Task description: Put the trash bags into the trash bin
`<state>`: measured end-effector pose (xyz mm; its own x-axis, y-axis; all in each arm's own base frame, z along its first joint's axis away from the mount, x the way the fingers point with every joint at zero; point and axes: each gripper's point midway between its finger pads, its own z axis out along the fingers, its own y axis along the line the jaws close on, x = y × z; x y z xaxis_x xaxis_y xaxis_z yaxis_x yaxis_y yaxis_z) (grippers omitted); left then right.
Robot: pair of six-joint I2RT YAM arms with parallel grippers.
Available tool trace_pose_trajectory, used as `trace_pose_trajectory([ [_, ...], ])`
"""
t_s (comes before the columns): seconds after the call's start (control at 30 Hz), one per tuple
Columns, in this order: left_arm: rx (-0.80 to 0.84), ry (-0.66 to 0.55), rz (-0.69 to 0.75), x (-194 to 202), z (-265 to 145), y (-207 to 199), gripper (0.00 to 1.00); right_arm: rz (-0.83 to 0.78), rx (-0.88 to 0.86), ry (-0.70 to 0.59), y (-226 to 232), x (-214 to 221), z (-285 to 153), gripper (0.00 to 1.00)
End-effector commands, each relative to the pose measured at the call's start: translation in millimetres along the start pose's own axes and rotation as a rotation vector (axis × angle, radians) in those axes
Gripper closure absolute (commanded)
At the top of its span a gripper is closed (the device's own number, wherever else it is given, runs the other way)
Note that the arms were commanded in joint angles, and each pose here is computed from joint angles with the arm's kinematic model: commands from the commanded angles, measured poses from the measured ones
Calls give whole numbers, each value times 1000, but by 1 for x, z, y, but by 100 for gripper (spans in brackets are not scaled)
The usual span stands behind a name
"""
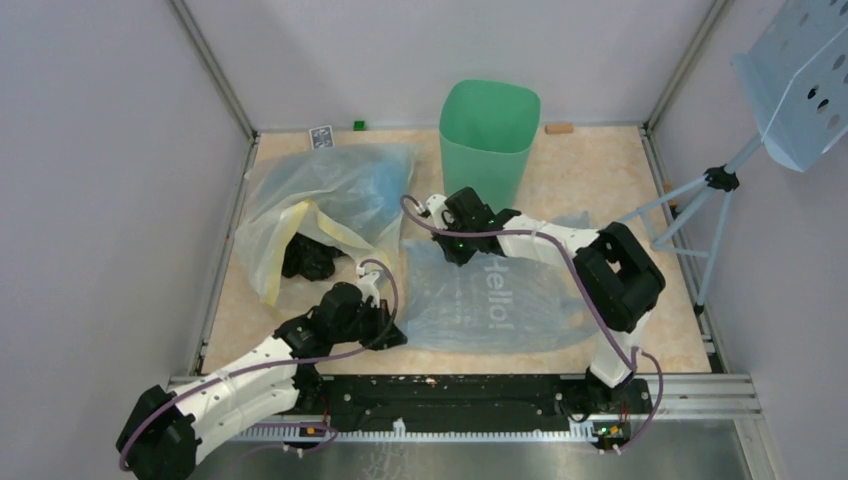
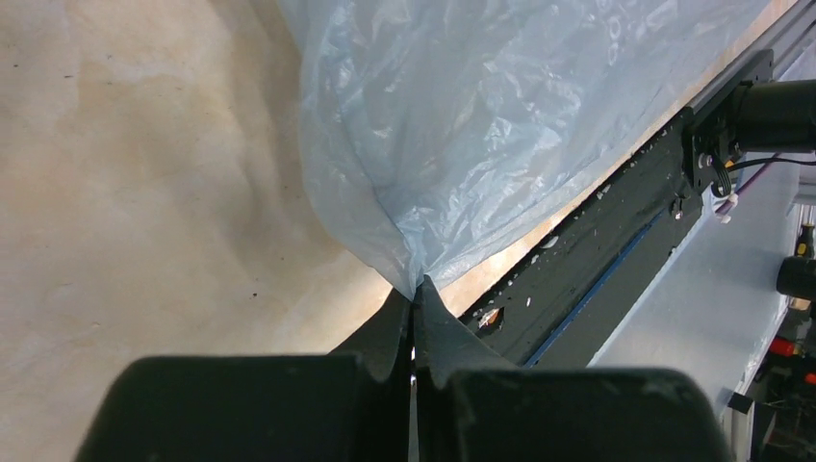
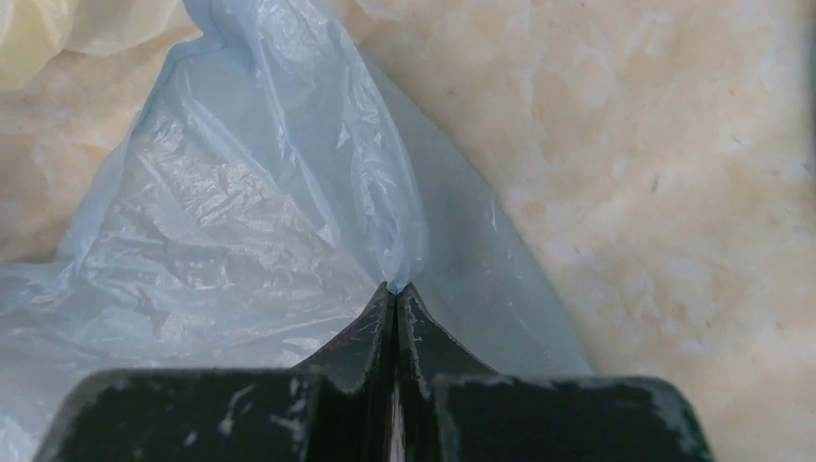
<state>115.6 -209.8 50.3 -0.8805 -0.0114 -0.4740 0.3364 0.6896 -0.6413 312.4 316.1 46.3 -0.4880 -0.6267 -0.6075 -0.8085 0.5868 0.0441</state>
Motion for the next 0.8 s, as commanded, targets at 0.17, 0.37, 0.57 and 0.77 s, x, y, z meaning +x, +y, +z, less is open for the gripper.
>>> trace_pose_trajectory([
  [0.17, 24, -201, 122, -71, -3, -33, 100, 97, 246, -361, -22, -74, -131, 100],
  [0.37, 70, -303, 249, -152, 1, -89, 100, 185, 427, -441, -46, -98, -210, 100],
  [0.57, 140, -404, 395, -247, -3, -167, 100, 221, 483, -661, -67, -145, -304, 100],
  [0.77, 189, -547, 478, -334, -7, -229, 100, 273, 564, -760, -106, -186, -354, 100],
])
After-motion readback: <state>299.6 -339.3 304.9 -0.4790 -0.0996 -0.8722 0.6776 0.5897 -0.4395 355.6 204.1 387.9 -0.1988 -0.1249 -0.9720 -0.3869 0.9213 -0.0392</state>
